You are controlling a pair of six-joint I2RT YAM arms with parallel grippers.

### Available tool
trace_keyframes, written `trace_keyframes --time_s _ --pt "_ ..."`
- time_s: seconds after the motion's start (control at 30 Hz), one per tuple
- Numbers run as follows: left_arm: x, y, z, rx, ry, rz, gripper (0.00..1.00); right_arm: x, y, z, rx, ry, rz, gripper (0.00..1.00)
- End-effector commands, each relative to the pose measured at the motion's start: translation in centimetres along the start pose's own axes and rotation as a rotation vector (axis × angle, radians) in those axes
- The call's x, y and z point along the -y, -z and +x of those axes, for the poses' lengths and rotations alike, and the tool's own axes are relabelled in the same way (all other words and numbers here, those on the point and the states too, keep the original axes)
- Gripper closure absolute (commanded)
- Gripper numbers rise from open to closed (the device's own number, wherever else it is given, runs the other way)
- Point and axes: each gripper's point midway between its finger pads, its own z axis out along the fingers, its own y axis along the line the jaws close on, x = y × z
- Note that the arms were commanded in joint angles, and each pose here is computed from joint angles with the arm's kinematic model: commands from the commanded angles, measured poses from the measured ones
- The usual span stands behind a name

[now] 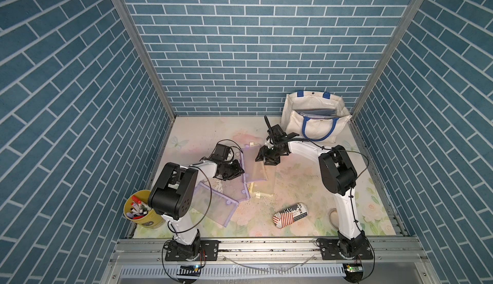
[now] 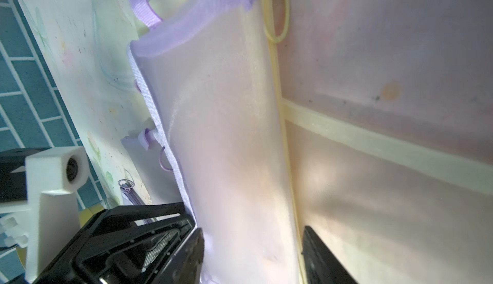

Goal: Put the pencil pouch into the canvas bag
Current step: Pick up the pencil pouch.

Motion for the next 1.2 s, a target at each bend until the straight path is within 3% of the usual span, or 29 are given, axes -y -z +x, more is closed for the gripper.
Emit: trace_keyframes --time_s 0.0,1.17 --pt "-0.8 -0.7 0.8 -0.03 0.009 -0.034 0.74 -1.4 1.6 -0.6 0.033 0.047 0.0 0.4" --pt "-0.7 -0.7 0.8 -0.027 0.008 -0.028 0.74 -2.9 -0.2 -0.7 0.018 0.014 -0.152 0.51"
